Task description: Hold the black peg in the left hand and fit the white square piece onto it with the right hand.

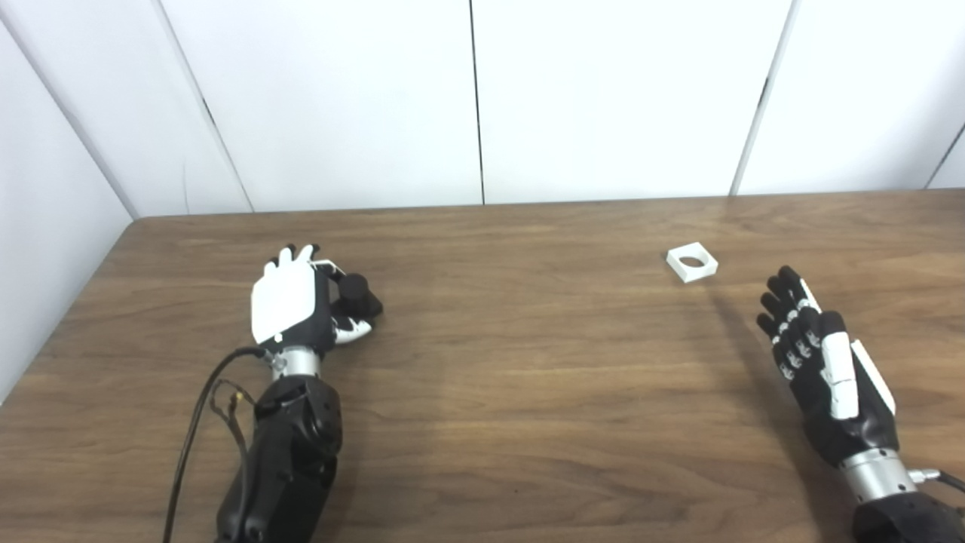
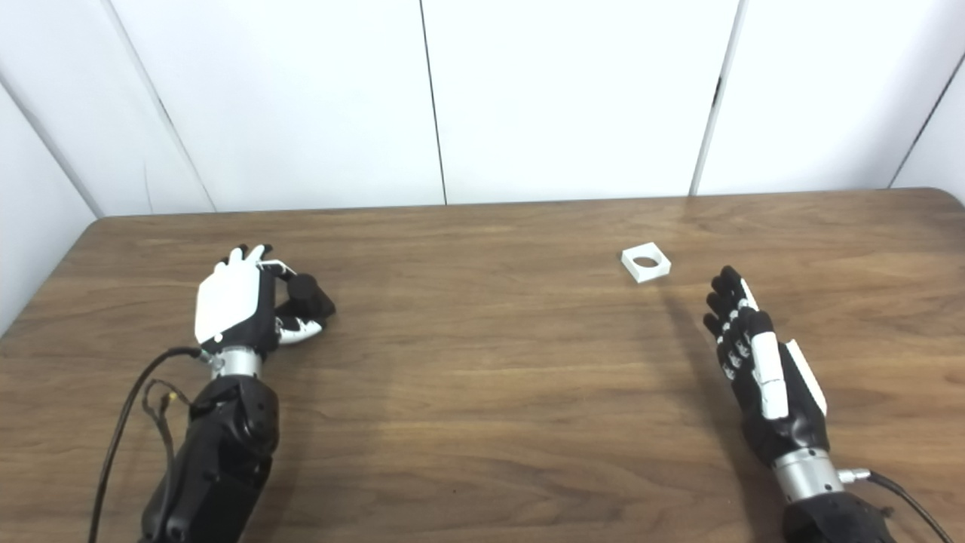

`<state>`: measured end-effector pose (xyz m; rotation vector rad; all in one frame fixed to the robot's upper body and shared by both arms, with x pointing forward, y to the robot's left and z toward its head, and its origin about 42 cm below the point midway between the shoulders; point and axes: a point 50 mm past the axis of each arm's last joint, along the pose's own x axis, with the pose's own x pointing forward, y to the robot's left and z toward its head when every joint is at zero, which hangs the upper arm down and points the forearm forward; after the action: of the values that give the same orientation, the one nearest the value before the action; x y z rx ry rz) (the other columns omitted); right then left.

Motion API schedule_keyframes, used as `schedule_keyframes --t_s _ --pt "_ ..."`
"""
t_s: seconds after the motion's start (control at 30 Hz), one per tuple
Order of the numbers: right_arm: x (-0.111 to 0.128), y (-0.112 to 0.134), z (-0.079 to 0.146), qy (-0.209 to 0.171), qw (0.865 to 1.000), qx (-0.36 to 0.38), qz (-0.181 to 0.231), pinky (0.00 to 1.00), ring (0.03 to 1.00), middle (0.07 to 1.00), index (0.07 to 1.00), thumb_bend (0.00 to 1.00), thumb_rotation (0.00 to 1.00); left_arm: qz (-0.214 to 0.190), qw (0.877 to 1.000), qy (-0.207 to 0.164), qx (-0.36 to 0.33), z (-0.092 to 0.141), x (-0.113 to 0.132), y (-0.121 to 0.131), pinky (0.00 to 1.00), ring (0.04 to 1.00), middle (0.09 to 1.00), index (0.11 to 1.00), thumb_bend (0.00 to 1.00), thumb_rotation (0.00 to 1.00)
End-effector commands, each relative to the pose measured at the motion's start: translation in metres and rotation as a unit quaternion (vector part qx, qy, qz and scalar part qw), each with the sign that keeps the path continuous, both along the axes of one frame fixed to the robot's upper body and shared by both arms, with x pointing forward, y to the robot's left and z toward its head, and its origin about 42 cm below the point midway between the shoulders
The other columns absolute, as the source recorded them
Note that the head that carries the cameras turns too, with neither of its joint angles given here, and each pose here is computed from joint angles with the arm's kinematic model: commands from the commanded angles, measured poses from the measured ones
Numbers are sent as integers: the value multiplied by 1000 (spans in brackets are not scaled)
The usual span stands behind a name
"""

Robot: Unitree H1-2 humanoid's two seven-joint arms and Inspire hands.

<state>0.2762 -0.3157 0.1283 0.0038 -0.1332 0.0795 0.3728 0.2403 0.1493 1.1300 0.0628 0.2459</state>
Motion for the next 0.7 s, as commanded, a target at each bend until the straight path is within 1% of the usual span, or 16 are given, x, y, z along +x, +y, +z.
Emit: schedule_keyframes --t_s 0.0,0.23,0.4,0.47,0.67 --pt "-19 13 -33 50 998 26 -2 1000 1000 1000 1000 612 1000 -22 999 -24 -3 14 0 -9 997 1000 918 489 523 56" --pt "-18 15 -34 49 998 28 -4 1000 1000 1000 1000 604 1000 -56 998 -25 -9 19 -15 -27 995 1000 918 489 523 57" --pt "-17 17 -32 52 998 26 4 1000 1000 1000 1000 591 1000 -80 996 -23 -28 22 -28 -40 1000 1000 926 489 523 59" --pt "-17 18 -31 52 998 26 7 1000 1000 1000 1000 602 1000 -90 995 -19 -31 24 -34 -46 987 1000 930 490 522 61" --pt "-15 21 -32 52 998 29 3 1000 1000 1000 1000 597 1000 -122 992 -11 -41 29 -48 -64 972 1000 934 490 522 62"
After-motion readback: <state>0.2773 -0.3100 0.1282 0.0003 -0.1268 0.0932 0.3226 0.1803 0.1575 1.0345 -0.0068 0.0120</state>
